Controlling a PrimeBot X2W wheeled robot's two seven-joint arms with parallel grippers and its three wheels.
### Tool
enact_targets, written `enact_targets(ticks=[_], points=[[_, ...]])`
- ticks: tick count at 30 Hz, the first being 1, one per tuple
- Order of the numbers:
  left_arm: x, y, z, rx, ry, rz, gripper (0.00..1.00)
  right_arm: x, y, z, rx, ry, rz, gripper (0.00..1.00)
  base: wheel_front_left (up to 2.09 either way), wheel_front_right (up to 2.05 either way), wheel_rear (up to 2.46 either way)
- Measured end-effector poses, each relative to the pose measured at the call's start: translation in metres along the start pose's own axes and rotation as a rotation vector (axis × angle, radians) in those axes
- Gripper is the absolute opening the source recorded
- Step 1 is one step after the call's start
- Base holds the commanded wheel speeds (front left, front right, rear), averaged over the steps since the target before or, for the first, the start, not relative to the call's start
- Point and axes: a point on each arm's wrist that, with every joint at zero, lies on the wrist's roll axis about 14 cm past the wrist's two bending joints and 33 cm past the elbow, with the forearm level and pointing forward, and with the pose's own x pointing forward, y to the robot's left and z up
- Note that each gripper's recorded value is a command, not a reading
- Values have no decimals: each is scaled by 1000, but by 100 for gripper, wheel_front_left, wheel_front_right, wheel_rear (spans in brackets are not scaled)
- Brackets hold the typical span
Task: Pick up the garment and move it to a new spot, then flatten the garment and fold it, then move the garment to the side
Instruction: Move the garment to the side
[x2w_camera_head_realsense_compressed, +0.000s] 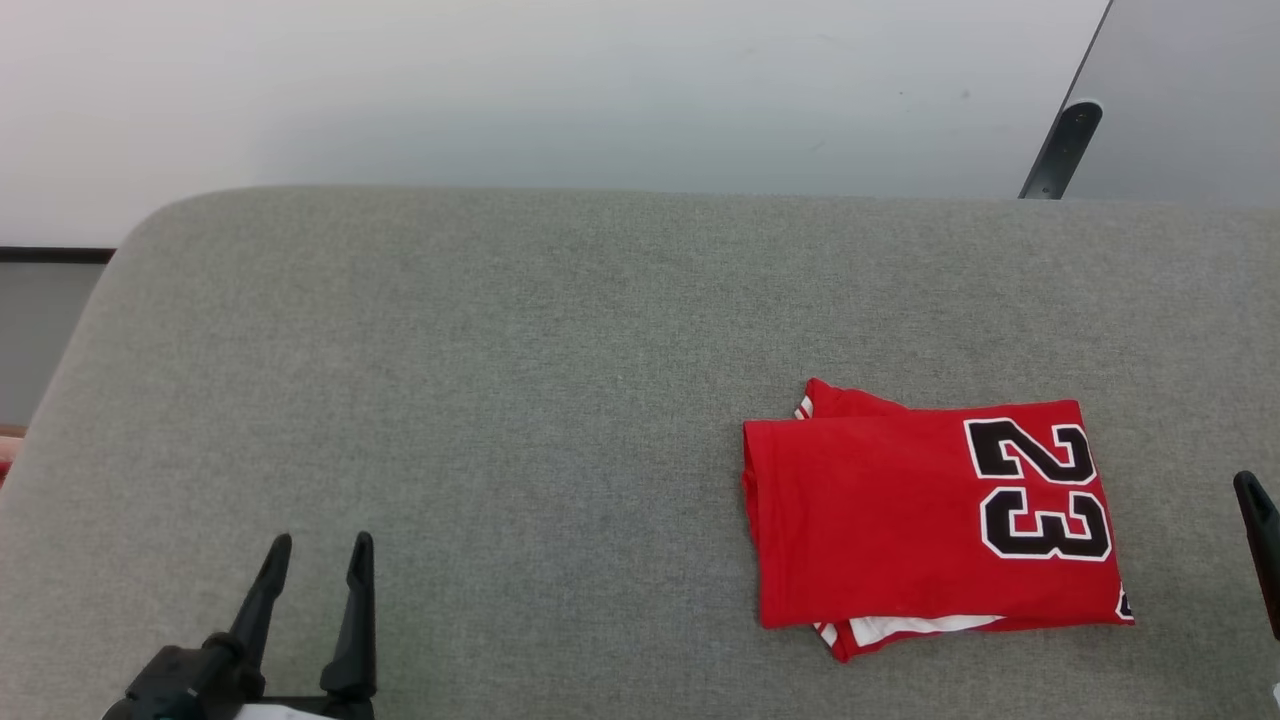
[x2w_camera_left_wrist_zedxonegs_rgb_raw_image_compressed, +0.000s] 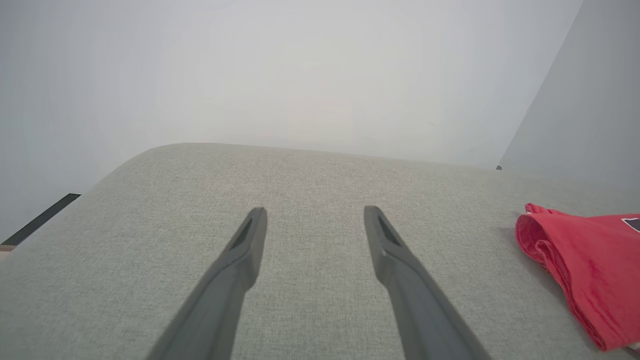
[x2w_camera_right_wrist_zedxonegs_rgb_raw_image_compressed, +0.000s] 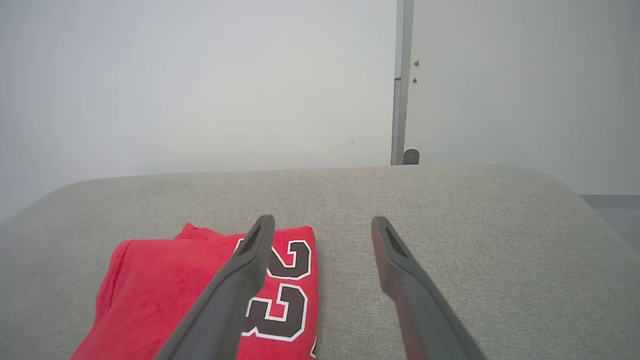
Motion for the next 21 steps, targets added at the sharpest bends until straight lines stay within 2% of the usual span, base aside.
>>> enact_targets(ticks=[21], points=[[2,-3,0,0,7,-9,100,0,3,-12,19,40,-3,100,0,0,0]])
